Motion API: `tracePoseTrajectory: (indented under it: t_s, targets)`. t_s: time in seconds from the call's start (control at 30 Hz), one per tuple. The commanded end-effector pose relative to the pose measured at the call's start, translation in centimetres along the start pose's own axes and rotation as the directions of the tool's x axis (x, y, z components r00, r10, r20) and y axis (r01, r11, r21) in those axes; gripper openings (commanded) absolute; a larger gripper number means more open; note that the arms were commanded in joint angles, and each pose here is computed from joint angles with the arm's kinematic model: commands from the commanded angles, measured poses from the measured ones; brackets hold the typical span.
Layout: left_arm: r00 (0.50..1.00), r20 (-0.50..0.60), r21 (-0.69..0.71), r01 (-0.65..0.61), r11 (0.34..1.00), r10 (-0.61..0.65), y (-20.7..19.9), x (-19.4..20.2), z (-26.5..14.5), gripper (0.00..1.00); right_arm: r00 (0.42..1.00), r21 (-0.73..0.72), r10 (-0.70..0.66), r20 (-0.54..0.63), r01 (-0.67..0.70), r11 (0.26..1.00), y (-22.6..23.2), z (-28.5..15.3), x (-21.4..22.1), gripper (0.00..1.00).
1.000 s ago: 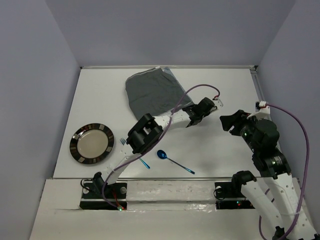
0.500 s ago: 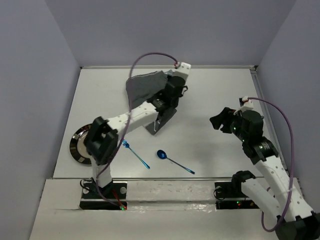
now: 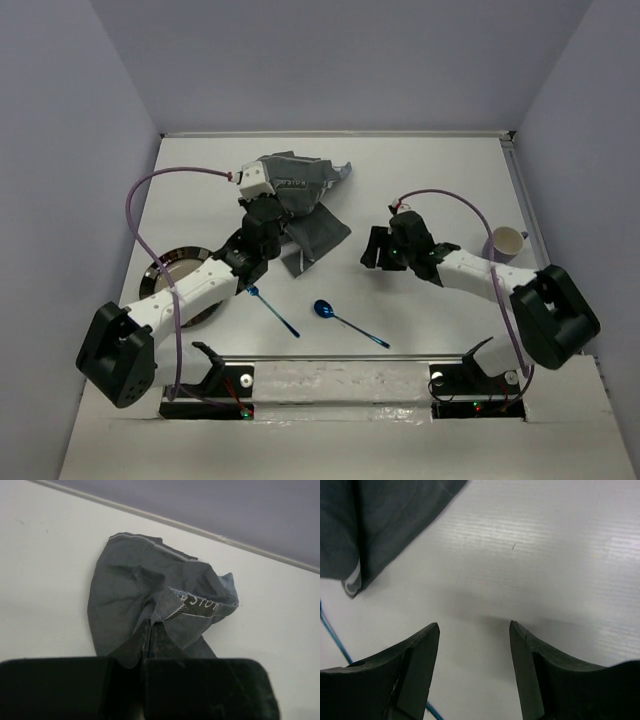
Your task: Set the dinner table for one person
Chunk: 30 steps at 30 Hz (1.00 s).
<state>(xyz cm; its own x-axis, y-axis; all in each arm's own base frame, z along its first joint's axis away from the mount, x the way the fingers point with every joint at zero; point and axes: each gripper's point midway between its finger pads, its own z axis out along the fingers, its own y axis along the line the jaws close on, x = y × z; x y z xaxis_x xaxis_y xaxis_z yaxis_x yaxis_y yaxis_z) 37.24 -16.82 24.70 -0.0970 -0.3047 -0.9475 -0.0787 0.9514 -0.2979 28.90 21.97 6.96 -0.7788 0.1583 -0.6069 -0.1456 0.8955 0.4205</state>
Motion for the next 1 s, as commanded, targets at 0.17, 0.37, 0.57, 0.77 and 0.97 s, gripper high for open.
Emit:
tracePoseTrajectory:
  t_s: [0.17,0.37,0.57,0.77,0.97]
  targets:
    - [0.969,0.119,0.005,0.217,0.976,-0.216,2.6,-2.5,-2.1,0.00,0.984,-0.026,0.073,0.164,-0.070,0.997,4.4,5.6,-6.1,0.61]
    - [0.968,0.112,0.032,0.224,0.974,-0.227,2.7,-1.7,-2.3,0.00,0.987,0.029,0.080,0.142,-0.085,0.996,4.4,9.2,-5.5,0.58]
    - [0.968,0.114,0.046,0.220,0.974,-0.224,2.8,-1.3,-2.4,0.00,0.991,0.041,0.082,0.107,-0.087,0.995,5.3,11.3,-4.0,0.51]
    - [0.967,0.113,0.069,0.220,0.973,-0.227,2.4,-1.1,-2.5,0.00,0.994,0.078,0.078,0.074,-0.084,0.993,5.2,12.3,-2.6,0.40]
    - [0.965,0.134,0.067,0.217,0.974,-0.224,2.5,-1.9,-2.5,0.00,0.990,0.125,0.069,0.122,-0.084,0.989,4.4,11.8,-3.6,0.00]
